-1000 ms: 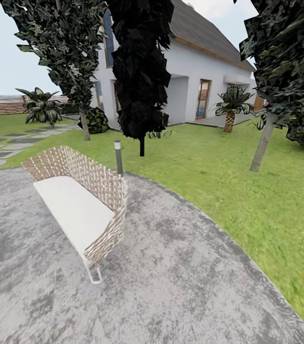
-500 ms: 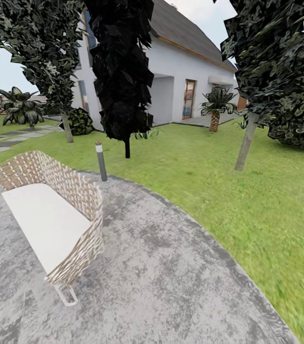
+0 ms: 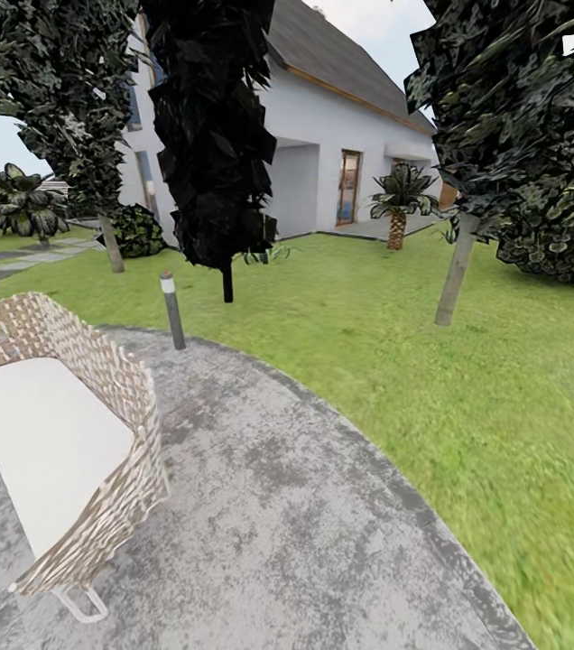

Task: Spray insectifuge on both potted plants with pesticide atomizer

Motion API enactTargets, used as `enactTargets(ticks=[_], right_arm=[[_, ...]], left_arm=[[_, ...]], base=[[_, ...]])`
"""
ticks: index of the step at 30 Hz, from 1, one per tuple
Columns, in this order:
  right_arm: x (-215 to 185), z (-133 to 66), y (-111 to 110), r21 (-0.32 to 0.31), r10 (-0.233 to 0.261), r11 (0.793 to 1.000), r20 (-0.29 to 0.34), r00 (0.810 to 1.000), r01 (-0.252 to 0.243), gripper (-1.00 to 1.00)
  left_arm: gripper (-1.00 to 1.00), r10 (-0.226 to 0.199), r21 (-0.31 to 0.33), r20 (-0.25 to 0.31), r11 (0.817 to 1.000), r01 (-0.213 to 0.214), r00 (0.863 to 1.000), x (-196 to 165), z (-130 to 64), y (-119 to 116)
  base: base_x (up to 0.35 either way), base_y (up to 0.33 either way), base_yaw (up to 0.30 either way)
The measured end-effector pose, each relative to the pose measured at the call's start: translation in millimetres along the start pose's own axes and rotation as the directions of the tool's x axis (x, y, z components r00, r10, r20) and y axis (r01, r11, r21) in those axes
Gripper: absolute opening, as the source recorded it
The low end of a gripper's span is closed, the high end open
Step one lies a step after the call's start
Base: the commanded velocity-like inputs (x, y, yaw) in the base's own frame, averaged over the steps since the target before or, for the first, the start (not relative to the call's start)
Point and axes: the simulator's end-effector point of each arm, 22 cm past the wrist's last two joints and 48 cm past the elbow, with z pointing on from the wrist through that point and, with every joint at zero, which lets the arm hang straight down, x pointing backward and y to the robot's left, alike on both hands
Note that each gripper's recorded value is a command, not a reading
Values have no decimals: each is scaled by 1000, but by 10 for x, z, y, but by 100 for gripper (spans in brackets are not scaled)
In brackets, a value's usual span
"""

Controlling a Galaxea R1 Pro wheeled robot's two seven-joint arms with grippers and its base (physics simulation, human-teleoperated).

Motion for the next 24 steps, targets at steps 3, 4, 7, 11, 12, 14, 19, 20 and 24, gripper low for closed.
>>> enactTargets(ticks=[3, 4, 7, 11, 12, 14, 19, 20, 24], right_arm=[[1, 0, 1, 0, 0, 1000, 0, 1000, 0, 100], [1, 0, 1, 0, 0, 1000, 0, 1000, 0, 100], [0, 0, 1, 0, 0, 1000, 0, 1000, 0, 100], [0, 0, 0, 0, 0, 1000, 0, 1000, 0, 100], [0, 0, 1, 0, 0, 1000, 0, 1000, 0, 100], [0, 0, 1, 0, 0, 1000, 0, 1000, 0, 100], [0, 0, 0, 0, 0, 1000, 0, 1000, 0, 100], [0, 0, 1, 0, 0, 1000, 0, 1000, 0, 100], [-5, 0, 4, -1, -1, 1000, 1, 1000, 1, 100]], left_arm=[[100, 0, 0, 0, 1000, 0, 1000, 0, 0, 1], [100, 0, 0, 0, 1000, 0, 1000, -1, 0, 1], [100, 0, 0, 1, 1000, 0, 1000, -2, 0, 1], [100, 0, 0, 1, 1000, 0, 1000, -2, 0, 1], [100, 0, 0, 1, 1000, 0, 1000, -2, 0, 1], [100, 0, 0, 1, 1000, 0, 1000, -3, 0, 1], [100, 0, 0, 1, 1000, 0, 1000, -3, 0, 1], [100, 0, 0, 1, 1000, 0, 1000, -3, 0, 1], [100, 0, 0, 2, 1000, 0, 1000, -7, 0, 1]], base=[[318, -124, -41], [319, -119, -19], [320, -115, -8], [328, -62, -1], [334, -15, 0], [336, -8, 0], [336, -3, 0], [337, -1, 0], [337, 0, 0]])
